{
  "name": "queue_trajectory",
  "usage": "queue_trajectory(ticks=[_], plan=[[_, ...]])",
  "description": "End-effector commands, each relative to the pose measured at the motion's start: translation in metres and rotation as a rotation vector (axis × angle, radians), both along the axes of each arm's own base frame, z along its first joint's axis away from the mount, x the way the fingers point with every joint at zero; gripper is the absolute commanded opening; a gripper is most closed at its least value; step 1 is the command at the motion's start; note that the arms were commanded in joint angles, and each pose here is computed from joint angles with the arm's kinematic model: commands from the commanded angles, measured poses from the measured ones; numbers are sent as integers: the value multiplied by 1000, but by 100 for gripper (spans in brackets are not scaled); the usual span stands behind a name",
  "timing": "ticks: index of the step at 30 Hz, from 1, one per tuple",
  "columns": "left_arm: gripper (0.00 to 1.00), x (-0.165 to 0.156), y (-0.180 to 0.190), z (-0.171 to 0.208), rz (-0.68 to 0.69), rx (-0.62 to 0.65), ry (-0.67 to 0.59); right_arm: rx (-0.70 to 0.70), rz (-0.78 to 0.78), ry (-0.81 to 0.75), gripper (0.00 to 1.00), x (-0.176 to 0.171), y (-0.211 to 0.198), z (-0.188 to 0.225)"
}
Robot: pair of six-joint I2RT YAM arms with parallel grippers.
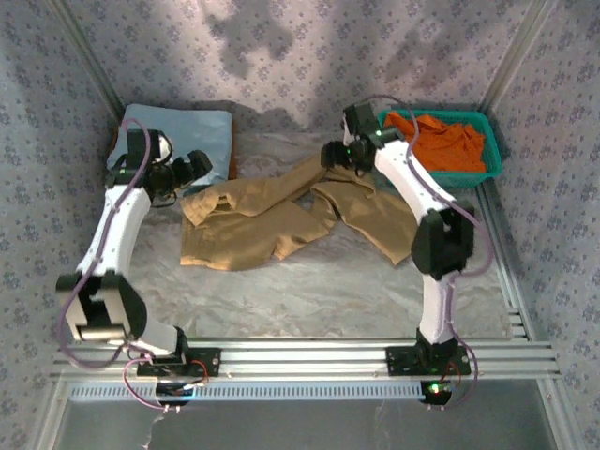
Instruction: Fold and stack the trousers
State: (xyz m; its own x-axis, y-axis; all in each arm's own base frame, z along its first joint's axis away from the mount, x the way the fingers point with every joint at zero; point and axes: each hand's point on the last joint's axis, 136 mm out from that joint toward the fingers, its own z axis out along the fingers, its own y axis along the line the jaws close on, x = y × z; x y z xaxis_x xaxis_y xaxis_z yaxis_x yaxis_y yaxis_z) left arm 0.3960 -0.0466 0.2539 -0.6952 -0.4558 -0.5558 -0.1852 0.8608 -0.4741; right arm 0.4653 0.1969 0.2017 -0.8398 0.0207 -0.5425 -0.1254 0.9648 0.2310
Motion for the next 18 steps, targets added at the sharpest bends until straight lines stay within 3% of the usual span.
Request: queue_trajectory(ticks=[1,5,8,14,18], plan=[[99,-57,-37,11,-111,74,-26,-45,-51,-133,77,-54,-31,37],[96,-114,-68,-67,-198,151,94,-94,-74,-36,75,-114,-56,-20],[92,-133,-79,-116,-214,153,158,-107,-78,83,73,-152,-70,-73],[89,-136,-81,-173,-215,175,219,-177,-99,204,67,-172,-90,-123],[82,-116,-85,-191,-201,184,173,-229,-136,253,63,-169,-105,-148]])
